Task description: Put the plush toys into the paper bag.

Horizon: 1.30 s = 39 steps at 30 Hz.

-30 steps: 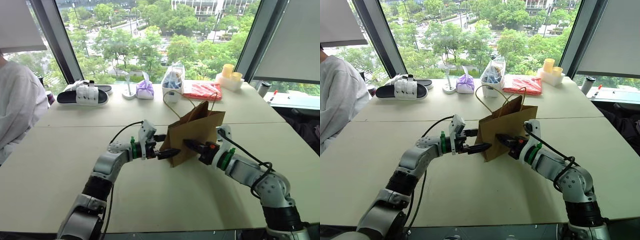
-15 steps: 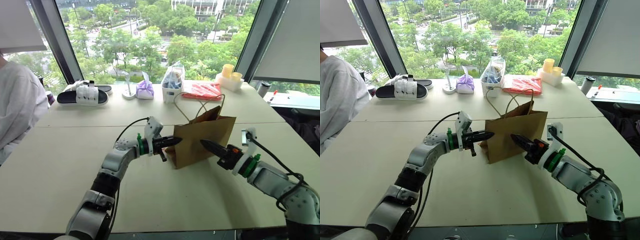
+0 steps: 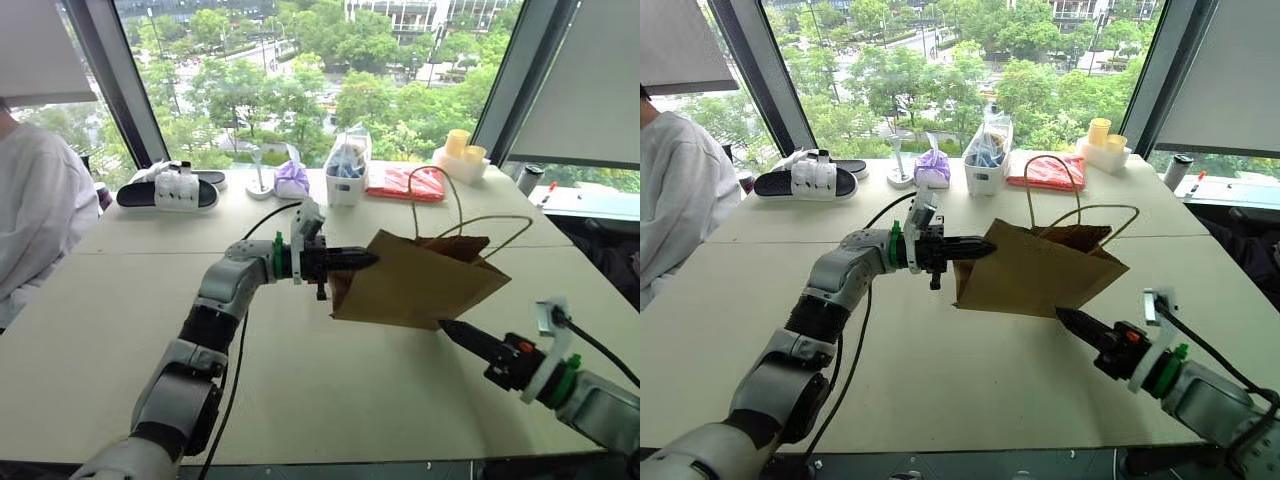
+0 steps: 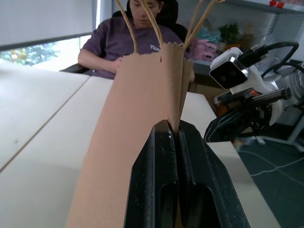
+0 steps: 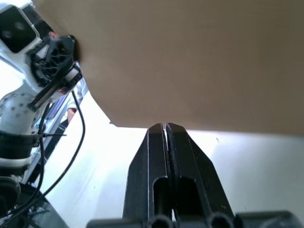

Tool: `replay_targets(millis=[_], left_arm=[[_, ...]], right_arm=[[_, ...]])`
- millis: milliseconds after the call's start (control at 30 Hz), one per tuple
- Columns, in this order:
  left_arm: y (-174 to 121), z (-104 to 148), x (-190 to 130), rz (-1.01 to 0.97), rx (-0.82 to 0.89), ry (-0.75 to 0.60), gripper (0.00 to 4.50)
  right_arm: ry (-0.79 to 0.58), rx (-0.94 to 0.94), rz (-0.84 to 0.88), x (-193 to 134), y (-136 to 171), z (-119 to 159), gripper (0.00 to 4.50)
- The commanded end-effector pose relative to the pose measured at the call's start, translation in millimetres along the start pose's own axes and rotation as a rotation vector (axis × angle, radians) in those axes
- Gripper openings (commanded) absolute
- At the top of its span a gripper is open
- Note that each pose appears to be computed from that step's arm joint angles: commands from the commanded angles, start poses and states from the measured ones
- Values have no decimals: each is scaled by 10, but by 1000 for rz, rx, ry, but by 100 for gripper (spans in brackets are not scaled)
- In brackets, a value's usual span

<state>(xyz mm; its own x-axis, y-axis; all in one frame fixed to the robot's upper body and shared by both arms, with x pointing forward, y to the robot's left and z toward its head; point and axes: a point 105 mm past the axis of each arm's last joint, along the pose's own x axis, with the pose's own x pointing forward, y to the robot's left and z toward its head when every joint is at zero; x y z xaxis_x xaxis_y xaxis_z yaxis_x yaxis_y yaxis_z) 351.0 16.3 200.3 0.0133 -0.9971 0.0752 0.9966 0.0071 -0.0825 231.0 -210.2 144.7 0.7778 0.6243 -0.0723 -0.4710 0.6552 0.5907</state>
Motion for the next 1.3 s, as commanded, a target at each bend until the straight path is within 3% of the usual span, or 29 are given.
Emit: replay_targets(millis=[33,167,200,333,500,633,767,933,1100,1300], left_arm=[[32,-30,19,-19,16,10,9],[173,-189,-6,54,59,49,9],[203,-190,-10,72,75,46,31],[243,-169,-16,83,99,40,183],[240,-136,-96,101,177,65,413],[180,-47,-315,154,221,83,413],[68,3,-638,280,162,50,413],[-303,-258,-1048,419,21,75,413],[-763,-520,-1174,613,-127,30,413],[-1128,-727,-1015,803,-262,-68,413]], right_arm=[[-41,-44,40,-53,138,83,0],[-56,-34,25,-58,137,41,0],[-56,-33,26,-50,137,31,0],[-52,-29,32,-16,138,7,0],[-6,-35,64,55,158,-49,0],[43,-61,93,100,212,-100,0],[67,-109,106,124,249,-116,0],[121,-259,60,133,126,-108,0],[163,-325,95,142,126,-61,0],[215,-303,137,126,109,-119,0]])
